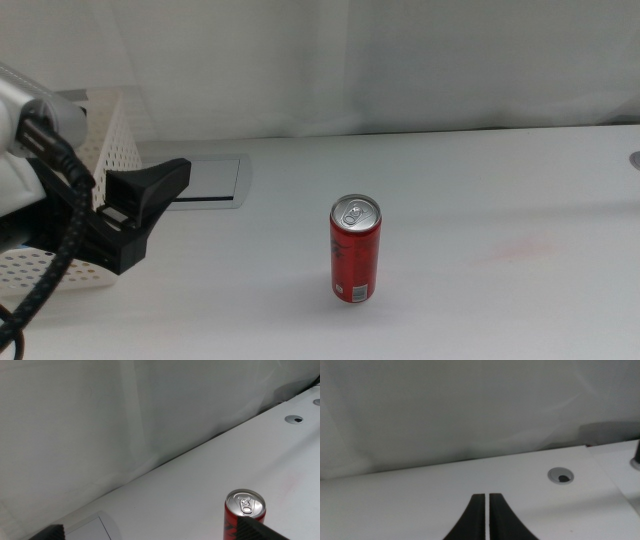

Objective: Use arms to grab the bottles and put them into the dustbin to the left of the table.

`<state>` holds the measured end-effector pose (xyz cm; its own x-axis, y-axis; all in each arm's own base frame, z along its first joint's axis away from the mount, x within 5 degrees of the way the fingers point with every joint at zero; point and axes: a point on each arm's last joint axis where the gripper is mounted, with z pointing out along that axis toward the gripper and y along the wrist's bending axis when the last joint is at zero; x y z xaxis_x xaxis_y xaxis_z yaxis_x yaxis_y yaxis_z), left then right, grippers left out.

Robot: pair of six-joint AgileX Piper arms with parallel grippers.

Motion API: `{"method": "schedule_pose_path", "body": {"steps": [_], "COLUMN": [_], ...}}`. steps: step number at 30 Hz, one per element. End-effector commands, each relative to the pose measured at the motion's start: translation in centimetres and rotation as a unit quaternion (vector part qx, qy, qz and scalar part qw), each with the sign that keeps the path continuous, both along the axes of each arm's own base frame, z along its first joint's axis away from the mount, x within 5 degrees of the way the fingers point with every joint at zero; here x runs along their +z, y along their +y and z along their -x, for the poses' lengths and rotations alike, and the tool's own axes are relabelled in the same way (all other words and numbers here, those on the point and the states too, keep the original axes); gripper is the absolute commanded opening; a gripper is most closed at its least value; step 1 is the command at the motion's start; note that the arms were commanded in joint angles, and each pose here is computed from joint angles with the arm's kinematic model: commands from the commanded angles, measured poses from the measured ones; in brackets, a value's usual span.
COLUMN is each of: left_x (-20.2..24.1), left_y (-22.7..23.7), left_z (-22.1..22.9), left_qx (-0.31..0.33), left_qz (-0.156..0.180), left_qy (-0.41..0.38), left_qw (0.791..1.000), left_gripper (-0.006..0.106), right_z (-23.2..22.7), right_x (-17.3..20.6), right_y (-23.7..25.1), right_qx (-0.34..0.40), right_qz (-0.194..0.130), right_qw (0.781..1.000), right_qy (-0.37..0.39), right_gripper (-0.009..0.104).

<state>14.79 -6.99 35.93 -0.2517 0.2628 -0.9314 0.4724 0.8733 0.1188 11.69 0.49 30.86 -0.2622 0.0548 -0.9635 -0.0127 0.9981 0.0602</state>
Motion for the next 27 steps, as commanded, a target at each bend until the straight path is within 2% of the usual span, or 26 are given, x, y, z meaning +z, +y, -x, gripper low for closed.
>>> {"method": "schedule_pose_path", "body": {"steps": [1,7,10,19,20,22,25,27], "left_x": [0.0,0.0,0.0,0.0,0.0,0.0,0.0,-0.3], "left_y": [-0.1,-0.1,-0.1,-0.1,-0.1,-0.2,-0.4,-0.4], "left_z": [0.1,0.1,0.1,0.1,0.1,0.1,0.2,0.2], "left_qx": [-0.003,-0.003,-0.003,-0.003,-0.003,-0.003,-0.006,-0.006], "left_qz": [0.010,0.010,0.010,0.010,0.010,0.015,0.034,0.032], "left_qy": [0.000,0.000,0.000,0.000,0.000,0.003,0.013,0.015], "left_qw": [1.000,1.000,1.000,1.000,1.000,1.000,0.999,0.999], "left_gripper": [0.089,0.089,0.089,0.089,0.089,0.089,0.089,0.089], "right_z": [2.5,6.7,6.1,4.5,4.6,4.6,4.6,4.6], "right_x": [0.3,-1.1,-3.5,-12.0,-12.2,-12.3,-12.1,-12.1], "right_y": [-0.4,-0.9,-0.7,0.1,0.0,-0.1,0.0,0.0], "right_qx": [-0.011,-0.023,-0.021,0.014,0.007,0.009,0.012,0.011], "right_qz": [0.001,-0.012,-0.036,-0.052,-0.049,-0.033,-0.036,-0.038], "right_qw": [1.000,0.999,0.998,0.996,0.998,0.999,0.998,0.998], "right_qy": [-0.011,-0.035,-0.036,-0.069,-0.039,-0.035,-0.049,-0.049], "right_gripper": [-0.003,-0.003,-0.003,-0.003,-0.003,-0.003,-0.003,-0.003]}}
